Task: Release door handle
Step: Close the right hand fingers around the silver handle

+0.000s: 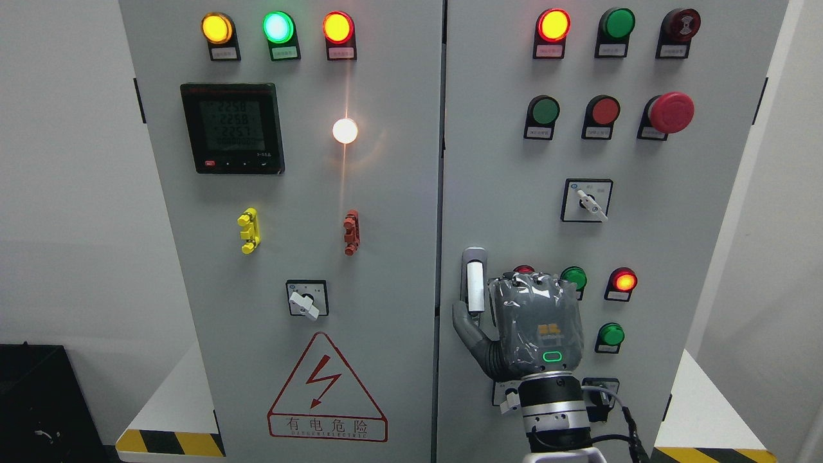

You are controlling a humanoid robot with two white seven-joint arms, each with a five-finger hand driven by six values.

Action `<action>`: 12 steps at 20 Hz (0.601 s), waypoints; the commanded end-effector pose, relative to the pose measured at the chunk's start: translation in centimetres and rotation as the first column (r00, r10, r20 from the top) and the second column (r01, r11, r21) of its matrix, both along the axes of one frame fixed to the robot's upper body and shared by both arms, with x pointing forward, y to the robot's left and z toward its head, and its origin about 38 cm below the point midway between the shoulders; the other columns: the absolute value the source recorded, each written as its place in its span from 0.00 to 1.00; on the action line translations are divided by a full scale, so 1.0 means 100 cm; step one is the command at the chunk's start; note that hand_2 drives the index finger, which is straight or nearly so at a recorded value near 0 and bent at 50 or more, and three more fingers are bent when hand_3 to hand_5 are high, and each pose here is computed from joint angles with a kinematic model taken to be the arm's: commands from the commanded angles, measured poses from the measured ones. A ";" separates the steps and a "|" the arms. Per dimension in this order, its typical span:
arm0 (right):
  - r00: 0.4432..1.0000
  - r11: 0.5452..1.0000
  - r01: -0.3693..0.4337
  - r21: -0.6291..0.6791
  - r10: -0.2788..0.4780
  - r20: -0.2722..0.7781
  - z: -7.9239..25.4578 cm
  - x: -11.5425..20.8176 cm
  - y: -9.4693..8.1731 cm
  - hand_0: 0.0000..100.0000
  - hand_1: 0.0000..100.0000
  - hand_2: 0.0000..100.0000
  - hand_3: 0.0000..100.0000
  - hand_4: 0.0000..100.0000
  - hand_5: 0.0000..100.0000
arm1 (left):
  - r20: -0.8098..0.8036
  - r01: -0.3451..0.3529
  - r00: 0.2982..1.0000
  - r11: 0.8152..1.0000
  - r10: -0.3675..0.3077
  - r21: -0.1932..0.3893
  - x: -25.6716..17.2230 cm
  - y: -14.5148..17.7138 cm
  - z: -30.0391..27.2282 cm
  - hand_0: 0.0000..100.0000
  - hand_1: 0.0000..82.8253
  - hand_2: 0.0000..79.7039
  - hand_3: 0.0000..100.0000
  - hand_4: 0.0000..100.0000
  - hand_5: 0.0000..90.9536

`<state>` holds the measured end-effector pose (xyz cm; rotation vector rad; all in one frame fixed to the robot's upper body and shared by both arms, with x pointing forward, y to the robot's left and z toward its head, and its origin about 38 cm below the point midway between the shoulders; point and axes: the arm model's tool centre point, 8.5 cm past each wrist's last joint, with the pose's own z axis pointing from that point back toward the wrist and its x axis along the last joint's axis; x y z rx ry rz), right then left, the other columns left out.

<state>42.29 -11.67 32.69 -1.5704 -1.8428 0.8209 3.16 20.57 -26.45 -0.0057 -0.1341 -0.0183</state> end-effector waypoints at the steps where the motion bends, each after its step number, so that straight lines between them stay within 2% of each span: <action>1: 1.000 1.000 0.001 0.000 -0.001 -0.002 0.000 0.000 0.000 0.49 0.40 0.98 1.00 1.00 1.00 | -0.017 0.000 1.000 1.000 0.000 0.001 -0.011 0.000 0.000 0.12 0.67 0.00 0.00 0.00 0.00; 12: 1.000 1.000 0.004 0.002 -0.004 -0.004 -0.002 -0.001 -0.002 0.55 0.41 0.98 1.00 1.00 1.00 | -0.016 0.000 1.000 1.000 0.000 0.000 -0.011 0.000 0.000 0.12 0.67 0.00 0.00 0.00 0.00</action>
